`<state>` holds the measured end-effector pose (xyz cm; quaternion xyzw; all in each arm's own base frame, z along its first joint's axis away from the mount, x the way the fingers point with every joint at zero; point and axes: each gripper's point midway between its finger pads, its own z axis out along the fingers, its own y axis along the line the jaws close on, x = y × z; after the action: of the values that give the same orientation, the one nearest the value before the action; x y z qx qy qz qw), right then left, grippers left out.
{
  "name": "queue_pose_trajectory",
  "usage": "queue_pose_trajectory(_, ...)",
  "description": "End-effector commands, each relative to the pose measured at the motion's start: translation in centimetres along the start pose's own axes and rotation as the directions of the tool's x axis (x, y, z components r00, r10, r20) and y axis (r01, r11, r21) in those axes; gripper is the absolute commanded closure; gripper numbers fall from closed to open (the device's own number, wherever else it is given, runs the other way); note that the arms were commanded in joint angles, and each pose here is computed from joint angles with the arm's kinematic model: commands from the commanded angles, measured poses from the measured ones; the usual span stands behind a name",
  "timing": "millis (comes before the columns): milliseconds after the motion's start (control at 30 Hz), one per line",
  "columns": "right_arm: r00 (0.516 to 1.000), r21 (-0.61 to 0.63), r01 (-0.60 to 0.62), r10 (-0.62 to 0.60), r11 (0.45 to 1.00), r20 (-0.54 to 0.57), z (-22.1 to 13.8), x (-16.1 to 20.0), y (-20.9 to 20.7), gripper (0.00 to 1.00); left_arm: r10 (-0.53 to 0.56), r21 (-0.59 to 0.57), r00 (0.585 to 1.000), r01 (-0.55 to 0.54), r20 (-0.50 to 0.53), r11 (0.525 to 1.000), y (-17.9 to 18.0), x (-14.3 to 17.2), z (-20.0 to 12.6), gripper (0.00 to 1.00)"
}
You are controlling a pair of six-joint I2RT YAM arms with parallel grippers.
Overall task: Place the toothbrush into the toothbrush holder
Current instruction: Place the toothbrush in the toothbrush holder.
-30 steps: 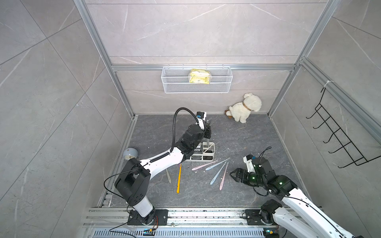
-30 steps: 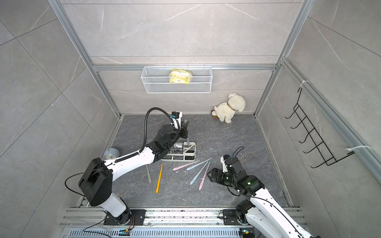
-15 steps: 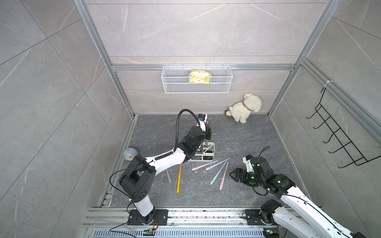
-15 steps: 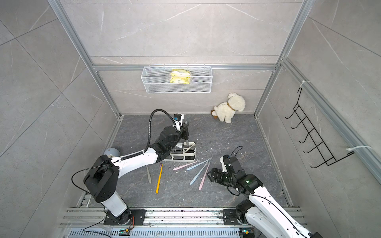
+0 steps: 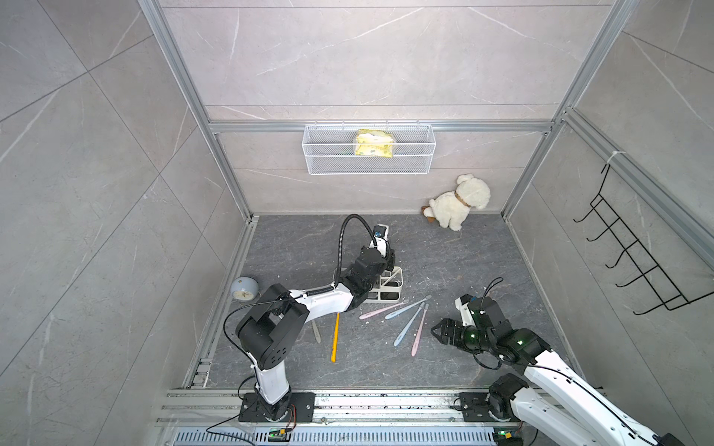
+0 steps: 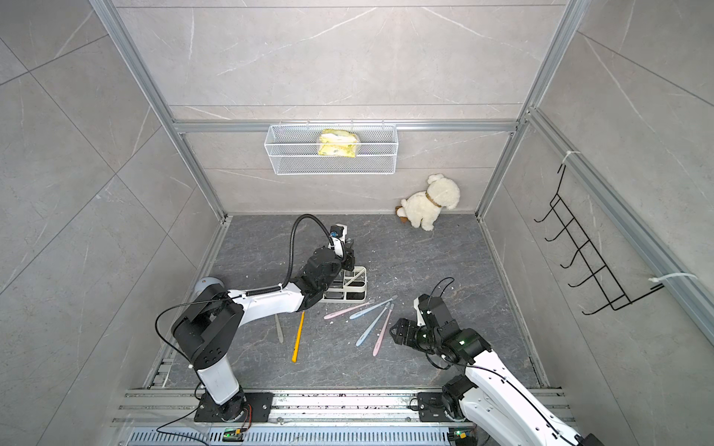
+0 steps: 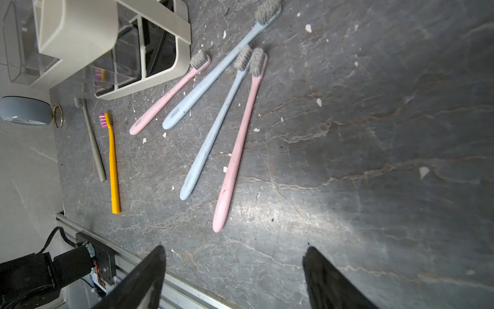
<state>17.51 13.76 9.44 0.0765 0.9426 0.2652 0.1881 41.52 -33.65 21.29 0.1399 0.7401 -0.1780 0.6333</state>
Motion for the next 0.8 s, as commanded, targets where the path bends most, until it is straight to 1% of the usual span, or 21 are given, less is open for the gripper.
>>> queue_pose_trajectory(0,1.0,0.017,-0.014,0.014,1.0,0.018,0.2,0.1,-0.6,0.18,-0.021,-0.025,0.995,0.023,0.098,0.999,0.2,-1.3,0.1,0.99)
queue_pose_trajectory(333,1.0,0.031,-0.015,0.015,0.999,0.013,0.9,-0.3,-0.7,0.18,-0.041,-0.041,0.996,0.044,0.084,0.998,0.5,1.0,0.1,0.99)
queue_pose_trajectory(467,1.0,0.033,-0.015,0.014,0.999,0.012,1.0,-0.4,-0.6,0.18,-0.042,-0.055,0.995,0.047,0.091,0.997,0.7,1.5,-0.1,0.98)
queue_pose_trajectory(767,1.0,0.043,-0.016,0.015,0.999,0.008,1.1,-0.1,-1.0,0.18,-0.079,-0.065,0.981,0.092,0.175,0.994,1.1,-0.4,-0.9,0.98)
